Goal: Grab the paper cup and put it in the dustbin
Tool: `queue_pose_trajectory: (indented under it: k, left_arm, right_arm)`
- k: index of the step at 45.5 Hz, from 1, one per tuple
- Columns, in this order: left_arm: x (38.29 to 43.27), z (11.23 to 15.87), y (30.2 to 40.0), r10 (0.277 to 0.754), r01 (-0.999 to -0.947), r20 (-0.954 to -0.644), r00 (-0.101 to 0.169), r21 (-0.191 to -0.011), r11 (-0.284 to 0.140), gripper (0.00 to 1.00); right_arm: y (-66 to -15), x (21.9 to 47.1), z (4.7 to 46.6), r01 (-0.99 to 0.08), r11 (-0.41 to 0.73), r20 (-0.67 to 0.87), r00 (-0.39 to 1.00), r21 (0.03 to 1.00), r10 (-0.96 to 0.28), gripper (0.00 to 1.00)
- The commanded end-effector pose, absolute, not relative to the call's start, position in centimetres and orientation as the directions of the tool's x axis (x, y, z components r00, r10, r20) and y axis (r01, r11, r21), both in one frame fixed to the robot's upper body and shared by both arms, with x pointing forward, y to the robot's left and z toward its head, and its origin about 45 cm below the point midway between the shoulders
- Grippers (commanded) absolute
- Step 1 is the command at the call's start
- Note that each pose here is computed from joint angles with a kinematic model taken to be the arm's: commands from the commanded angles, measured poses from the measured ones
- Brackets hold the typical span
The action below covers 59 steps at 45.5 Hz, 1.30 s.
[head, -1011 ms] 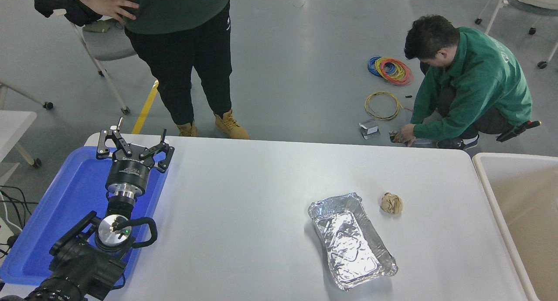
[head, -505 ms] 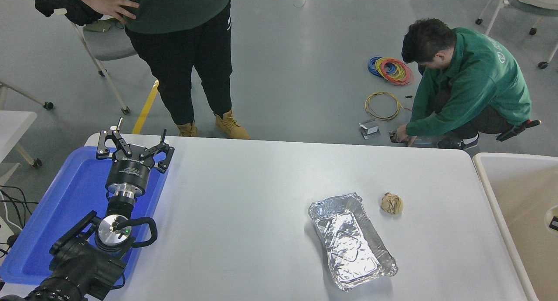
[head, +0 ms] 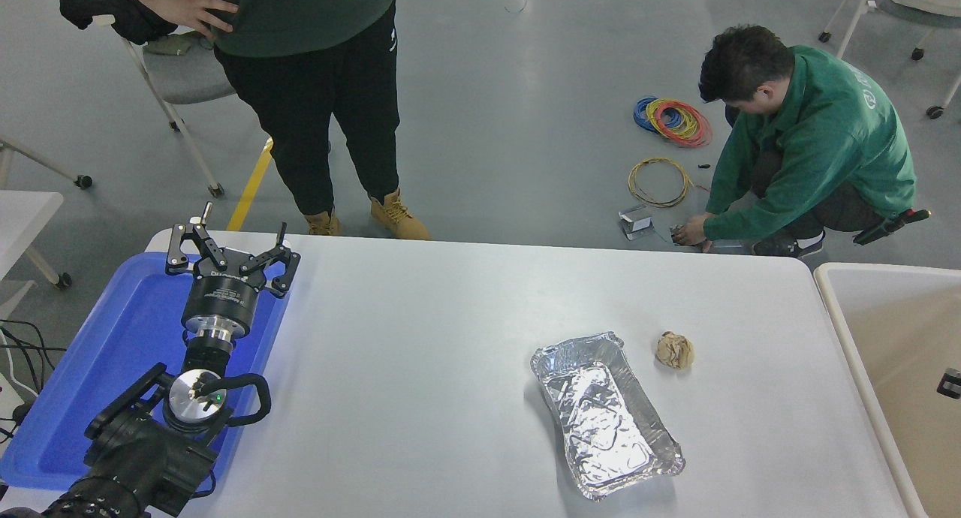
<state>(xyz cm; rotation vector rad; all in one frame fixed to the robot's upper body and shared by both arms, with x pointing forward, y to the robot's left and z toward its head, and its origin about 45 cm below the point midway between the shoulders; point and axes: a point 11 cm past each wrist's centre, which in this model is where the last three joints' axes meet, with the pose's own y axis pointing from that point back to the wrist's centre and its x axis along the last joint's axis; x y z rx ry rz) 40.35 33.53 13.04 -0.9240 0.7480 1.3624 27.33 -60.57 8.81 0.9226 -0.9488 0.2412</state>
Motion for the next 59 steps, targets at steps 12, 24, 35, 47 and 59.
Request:
queue_pose_trajectory:
  k: [12,24,35,47,59]
  left_arm:
    - [40.35,13.04,33.53,0.471,-0.9935,-0.878,0.087,-0.112,-0.024,1.00]
    - [40.35,13.06,33.53,0.471,-0.9933,-0.878,0.089,-0.113,-0.023,1.00]
    - [40.35,13.04,33.53,0.471,-0.9935,-0.878,0.087,-0.112,-0.024,1.00]
    - [40.35,13.04,33.53,0.471,-0.9935,-0.878,0.087,-0.112,-0.024,1.00]
    - [40.36,13.02,33.46,0.470,-0.9935,-0.878,0.088,-0.111,-0.023,1.00]
  right_arm:
    - [-59.2,36.4,17.3,-0.674,0.552,0.866,0.446,0.490,-0.224,1.00]
    - [-56.7,40.6,23.7,-0.733,0.464,0.867,0.432,0.497,-0.246,1.00]
    - [-53.1,43.3,28.3,-0.754,0.389,0.846,0.503,0.530,-0.177,1.00]
    - [-45.1,45.6,31.8,-0.740,0.189,0.762,0.606,0.646,-0.229,1.00]
    - [-38.8,46.3,35.1,-0.667,0.101,0.675,0.729,0.738,-0.115,1.00]
